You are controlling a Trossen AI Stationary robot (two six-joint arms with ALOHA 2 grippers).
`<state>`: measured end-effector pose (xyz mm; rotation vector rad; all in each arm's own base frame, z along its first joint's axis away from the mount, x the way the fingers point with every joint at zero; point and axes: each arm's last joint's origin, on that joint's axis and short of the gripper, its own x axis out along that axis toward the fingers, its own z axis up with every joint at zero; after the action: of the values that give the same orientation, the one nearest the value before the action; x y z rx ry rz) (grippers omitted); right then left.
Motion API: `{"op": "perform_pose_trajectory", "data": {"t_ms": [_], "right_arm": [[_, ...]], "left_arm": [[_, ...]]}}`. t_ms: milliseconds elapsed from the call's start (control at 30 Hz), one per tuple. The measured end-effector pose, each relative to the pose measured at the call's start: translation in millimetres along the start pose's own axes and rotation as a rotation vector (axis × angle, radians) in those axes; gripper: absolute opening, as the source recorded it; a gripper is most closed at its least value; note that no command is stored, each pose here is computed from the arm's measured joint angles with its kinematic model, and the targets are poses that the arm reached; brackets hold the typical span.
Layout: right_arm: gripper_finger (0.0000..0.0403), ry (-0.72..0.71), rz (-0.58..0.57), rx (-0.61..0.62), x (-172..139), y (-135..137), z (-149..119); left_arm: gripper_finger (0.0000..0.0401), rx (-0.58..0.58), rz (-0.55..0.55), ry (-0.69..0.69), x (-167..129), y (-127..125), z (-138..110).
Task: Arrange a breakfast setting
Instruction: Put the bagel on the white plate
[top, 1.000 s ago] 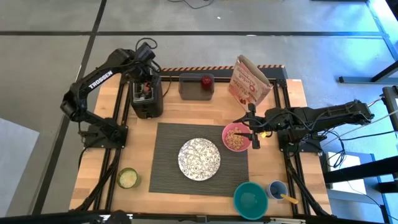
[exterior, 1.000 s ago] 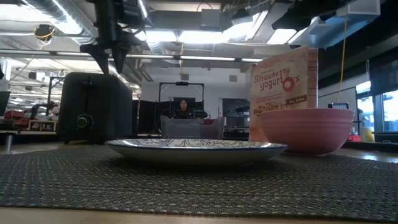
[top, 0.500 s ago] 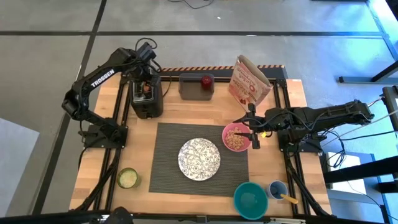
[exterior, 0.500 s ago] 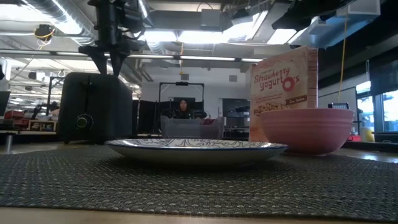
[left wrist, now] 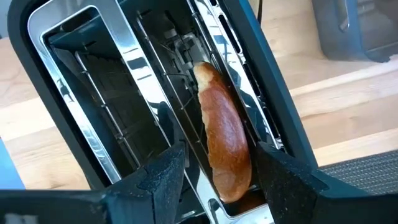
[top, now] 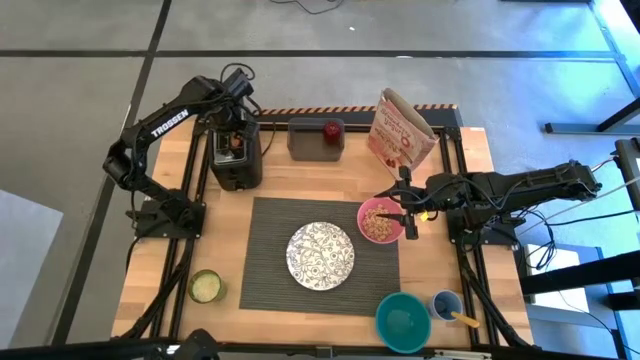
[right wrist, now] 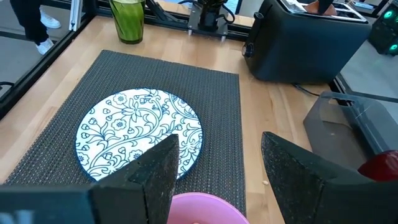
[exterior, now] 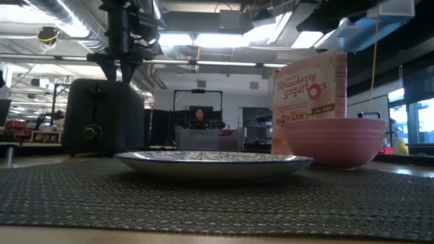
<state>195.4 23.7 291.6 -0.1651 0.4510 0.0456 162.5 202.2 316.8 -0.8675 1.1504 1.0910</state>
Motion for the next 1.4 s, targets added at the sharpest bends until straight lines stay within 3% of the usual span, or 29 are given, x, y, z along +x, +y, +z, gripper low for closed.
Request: {"op": "perform_pose_trajectory", "data": {"t_ms": [600,1033,1400], "right_arm": [[0.0218,0.0,0.004,0.0,0.0,0.1,0.1],[0.0218,-0.001,0.004,0.011,0.0,0.1,0.2],[0.0218,-0.009,0.003,0.027,-0.2,0.0,1.0]], "left_arm": [[0.0094,0.003,0.004,-0.008,0.1,-0.9,0.4],[0.009,0.03,-0.001,-0.018,-6.2,0.7,-1.7],[0.0089,0.038,-0.011,-0.117,-52.9,4.7,2.6]]}}
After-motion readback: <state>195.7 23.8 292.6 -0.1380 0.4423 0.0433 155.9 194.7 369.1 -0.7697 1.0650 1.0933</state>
